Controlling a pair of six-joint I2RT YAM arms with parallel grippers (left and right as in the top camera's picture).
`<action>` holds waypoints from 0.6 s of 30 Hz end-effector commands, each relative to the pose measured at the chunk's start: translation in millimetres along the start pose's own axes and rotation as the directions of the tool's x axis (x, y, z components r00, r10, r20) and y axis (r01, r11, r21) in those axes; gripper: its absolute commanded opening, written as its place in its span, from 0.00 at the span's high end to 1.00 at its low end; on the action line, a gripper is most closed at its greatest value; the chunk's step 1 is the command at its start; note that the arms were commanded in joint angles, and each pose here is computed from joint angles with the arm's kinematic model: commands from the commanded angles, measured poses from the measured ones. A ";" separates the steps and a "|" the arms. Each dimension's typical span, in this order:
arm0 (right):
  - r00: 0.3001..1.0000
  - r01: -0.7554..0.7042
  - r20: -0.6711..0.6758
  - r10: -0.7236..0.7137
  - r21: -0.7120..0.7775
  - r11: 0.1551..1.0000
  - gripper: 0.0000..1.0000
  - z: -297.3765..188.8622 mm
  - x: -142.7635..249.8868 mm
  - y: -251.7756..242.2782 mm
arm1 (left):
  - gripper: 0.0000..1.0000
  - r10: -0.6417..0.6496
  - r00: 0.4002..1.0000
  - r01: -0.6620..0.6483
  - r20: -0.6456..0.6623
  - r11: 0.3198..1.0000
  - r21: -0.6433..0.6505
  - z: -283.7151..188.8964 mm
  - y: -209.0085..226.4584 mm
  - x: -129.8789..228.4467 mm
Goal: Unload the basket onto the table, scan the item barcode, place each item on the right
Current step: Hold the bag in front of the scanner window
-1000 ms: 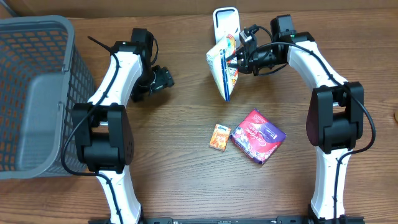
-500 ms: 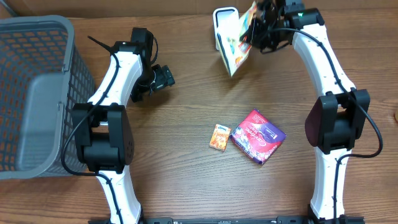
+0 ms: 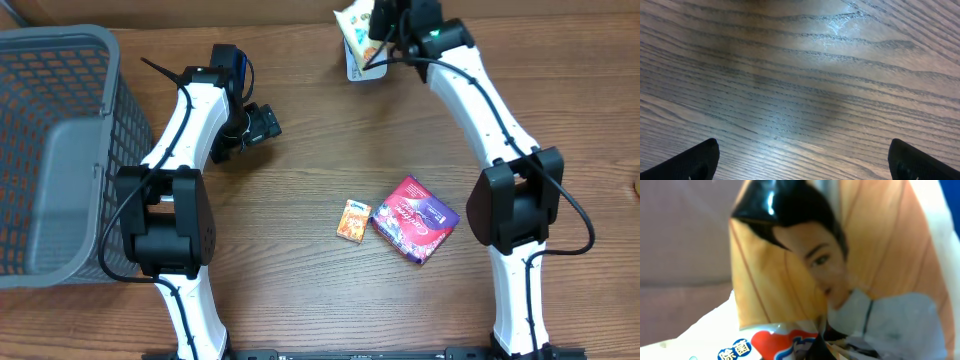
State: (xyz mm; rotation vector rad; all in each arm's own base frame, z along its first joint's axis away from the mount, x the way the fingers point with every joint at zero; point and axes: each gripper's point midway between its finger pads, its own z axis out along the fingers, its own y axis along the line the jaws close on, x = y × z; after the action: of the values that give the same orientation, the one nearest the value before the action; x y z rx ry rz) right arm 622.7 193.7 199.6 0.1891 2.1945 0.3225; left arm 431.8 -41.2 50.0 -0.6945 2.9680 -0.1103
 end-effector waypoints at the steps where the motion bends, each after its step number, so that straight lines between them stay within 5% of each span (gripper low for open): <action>1: 0.978 -0.196 0.085 0.190 0.066 0.978 0.96 7.5 -12.9 -18.3 | 0.00 0.014 1.000 -0.014 0.008 1.000 0.006 -1.9 -2.8 -1.0; 18: 0.952 -0.295 0.097 0.290 0.046 0.954 0.96 42.3 4.3 -22.3 | 0.00 0.014 1.000 -0.014 0.008 1.000 0.006 -1.9 -2.8 -1.0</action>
State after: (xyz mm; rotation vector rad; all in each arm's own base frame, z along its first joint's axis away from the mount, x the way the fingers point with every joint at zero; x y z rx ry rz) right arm 648.5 182.8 136.4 0.5397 2.1603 0.3806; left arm 432.0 -41.2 50.0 -0.6942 2.9669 -0.1108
